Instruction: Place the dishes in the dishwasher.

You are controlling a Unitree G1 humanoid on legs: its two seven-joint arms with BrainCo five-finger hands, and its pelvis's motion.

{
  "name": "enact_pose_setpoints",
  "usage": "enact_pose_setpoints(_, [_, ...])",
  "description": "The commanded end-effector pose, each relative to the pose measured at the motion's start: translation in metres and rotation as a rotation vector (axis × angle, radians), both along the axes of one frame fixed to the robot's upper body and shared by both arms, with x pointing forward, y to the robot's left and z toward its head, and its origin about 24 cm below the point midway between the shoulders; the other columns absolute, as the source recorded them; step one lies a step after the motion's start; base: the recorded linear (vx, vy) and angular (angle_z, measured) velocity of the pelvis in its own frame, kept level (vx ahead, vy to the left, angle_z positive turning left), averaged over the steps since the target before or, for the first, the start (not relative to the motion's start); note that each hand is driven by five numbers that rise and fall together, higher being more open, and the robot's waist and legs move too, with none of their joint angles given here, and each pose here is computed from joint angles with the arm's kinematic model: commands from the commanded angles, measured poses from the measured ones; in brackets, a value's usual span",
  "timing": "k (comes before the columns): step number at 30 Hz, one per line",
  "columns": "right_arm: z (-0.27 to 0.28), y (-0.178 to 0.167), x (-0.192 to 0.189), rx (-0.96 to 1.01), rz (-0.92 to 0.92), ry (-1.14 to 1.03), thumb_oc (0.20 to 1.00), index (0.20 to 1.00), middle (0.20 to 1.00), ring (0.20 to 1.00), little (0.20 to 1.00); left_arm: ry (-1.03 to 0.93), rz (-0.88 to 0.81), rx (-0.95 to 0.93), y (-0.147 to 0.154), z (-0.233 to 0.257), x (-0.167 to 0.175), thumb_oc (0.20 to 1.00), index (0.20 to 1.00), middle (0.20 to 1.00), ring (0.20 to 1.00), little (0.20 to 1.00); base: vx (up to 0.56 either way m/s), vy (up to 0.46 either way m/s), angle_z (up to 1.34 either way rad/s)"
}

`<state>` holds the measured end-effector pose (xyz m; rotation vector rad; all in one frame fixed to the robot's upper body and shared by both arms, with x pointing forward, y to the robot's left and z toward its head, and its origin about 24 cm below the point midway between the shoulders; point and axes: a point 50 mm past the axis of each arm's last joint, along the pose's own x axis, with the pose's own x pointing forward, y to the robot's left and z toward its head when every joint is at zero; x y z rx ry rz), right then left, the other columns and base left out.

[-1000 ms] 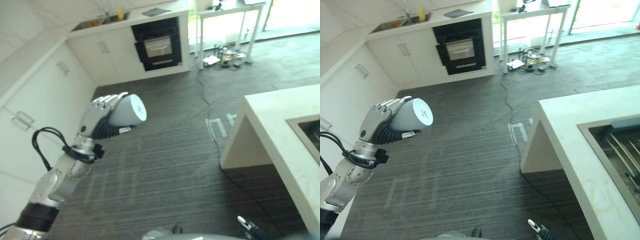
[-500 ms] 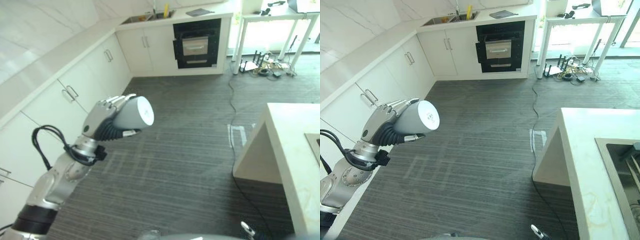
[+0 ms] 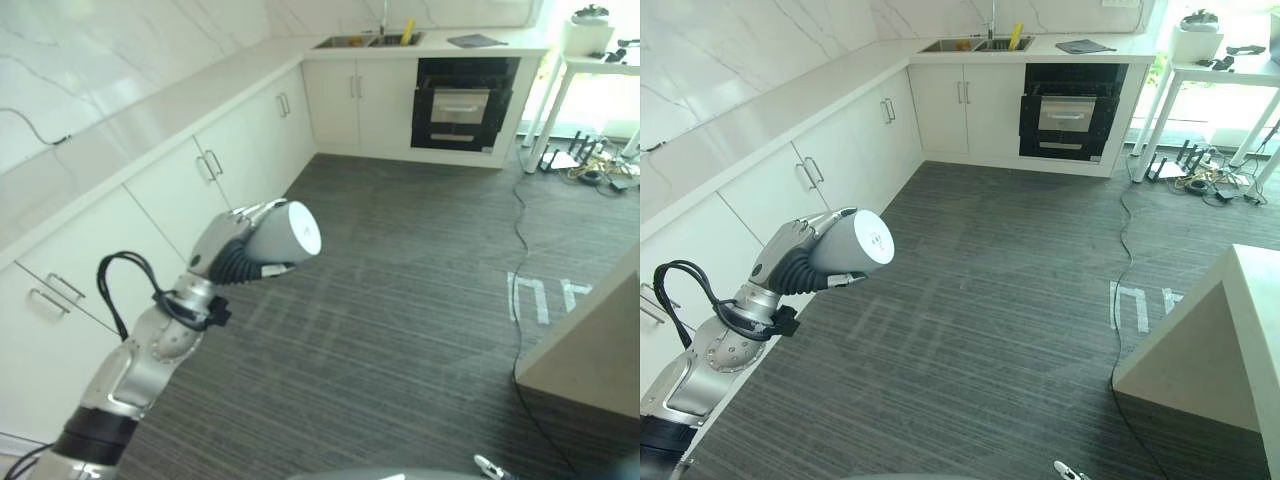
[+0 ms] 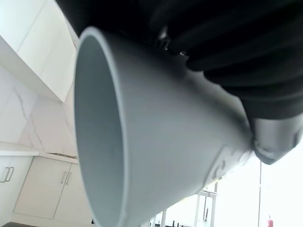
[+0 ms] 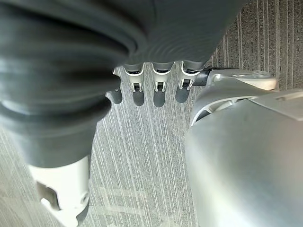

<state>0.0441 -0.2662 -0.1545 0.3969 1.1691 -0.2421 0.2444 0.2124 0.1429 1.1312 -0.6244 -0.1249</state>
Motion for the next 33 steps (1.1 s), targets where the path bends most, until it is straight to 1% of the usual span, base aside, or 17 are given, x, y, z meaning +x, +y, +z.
enact_pose_setpoints(1, [0.000, 0.007, 0.015, 0.046, -0.003, -0.038, 1.000, 1.000, 1.000, 1.000, 1.000, -0.151, -0.030, -0.028, 0.006, 0.035, -0.001, 0.200, 0.200, 0.200, 0.200, 0.200, 0.05, 0.023, -0.04])
enact_pose_setpoints(7, [0.000, 0.008, 0.011, 0.069, -0.015, -0.049, 1.000, 1.000, 1.000, 1.000, 1.000, -0.160, -0.043, -0.013, 0.007, 0.034, -0.004, 0.200, 0.200, 0.200, 0.200, 0.200, 0.04, 0.003, -0.04])
enact_pose_setpoints(8, [0.022, -0.025, 0.056, 0.059, -0.217, -0.240, 1.000, 1.000, 1.000, 1.000, 1.000, -0.101, 0.056, 0.004, 0.002, 0.033, 0.024, 0.200, 0.200, 0.200, 0.200, 0.200, 0.05, 0.004, -0.04])
enact_pose_setpoints(9, [0.020, -0.021, 0.054, 0.076, -0.214, -0.237, 1.000, 1.000, 1.000, 1.000, 1.000, -0.101, 0.061, -0.004, 0.001, 0.033, 0.027, 0.200, 0.200, 0.200, 0.200, 0.200, 0.05, 0.006, -0.06])
enact_pose_setpoints(11, [0.014, -0.011, 0.047, 0.073, -0.133, -0.200, 1.000, 1.000, 1.000, 1.000, 1.000, -0.094, 0.072, -0.023, 0.002, 0.031, 0.030, 0.200, 0.200, 0.200, 0.200, 0.200, 0.05, -0.022, -0.11])
enact_pose_setpoints(13, [0.011, -0.007, 0.043, 0.050, -0.095, -0.163, 1.000, 1.000, 1.000, 1.000, 1.000, -0.084, 0.074, -0.038, -0.001, 0.030, 0.030, 0.200, 0.200, 0.200, 0.200, 0.200, 0.05, -0.118, -0.10])
enact_pose_setpoints(14, [0.012, -0.010, 0.044, 0.024, -0.077, -0.168, 1.000, 1.000, 1.000, 1.000, 1.000, -0.078, 0.077, -0.034, -0.003, 0.028, 0.029, 0.200, 0.200, 0.200, 0.200, 0.200, 0.00, -0.224, 0.02])
enact_pose_setpoints(15, [0.015, -0.015, 0.049, -0.029, 0.001, -0.172, 1.000, 1.000, 1.000, 1.000, 1.000, -0.077, 0.090, -0.039, -0.002, 0.029, 0.029, 0.200, 0.200, 0.200, 0.200, 0.200, -0.02, -0.170, 0.08])
enact_pose_setpoints(18, [0.018, -0.017, 0.057, -0.083, 0.090, -0.177, 1.000, 1.000, 1.000, 1.000, 1.000, -0.087, 0.098, -0.048, 0.001, 0.031, 0.028, 0.200, 0.200, 0.200, 0.200, 0.200, 0.02, -0.134, 0.03])
enact_pose_setpoints(19, [0.020, -0.019, 0.062, -0.090, 0.074, -0.168, 1.000, 1.000, 1.000, 1.000, 1.000, -0.081, 0.101, -0.053, 0.005, 0.031, 0.024, 0.200, 0.200, 0.200, 0.200, 0.200, 0.18, -0.097, -0.17])
enact_pose_setpoints(20, [0.020, -0.021, 0.062, -0.074, 0.042, -0.159, 1.000, 1.000, 1.000, 1.000, 1.000, -0.071, 0.104, -0.045, 0.008, 0.028, 0.022, 0.200, 0.200, 0.200, 0.200, 0.200, 0.27, -0.024, -0.29])
enact_pose_setpoints(22, [0.019, -0.022, 0.060, -0.072, 0.037, -0.146, 1.000, 1.000, 1.000, 1.000, 1.000, -0.055, 0.106, -0.041, 0.009, 0.026, 0.019, 0.200, 0.200, 0.200, 0.200, 0.200, 0.31, 0.187, -0.19])
enact_pose_setpoints(28, [0.018, -0.027, 0.050, -0.104, -0.045, -0.140, 1.000, 1.000, 1.000, 1.000, 1.000, -0.014, 0.087, -0.044, 0.006, 0.014, 0.017, 0.200, 0.200, 0.200, 0.200, 0.200, 0.30, 0.282, 0.01])
enact_pose_setpoints(33, [0.015, -0.022, 0.048, -0.104, -0.096, -0.137, 1.000, 1.000, 1.000, 1.000, 1.000, -0.001, 0.051, -0.027, 0.005, 0.012, 0.014, 0.200, 0.200, 0.200, 0.200, 0.200, 0.26, 0.338, -0.29])
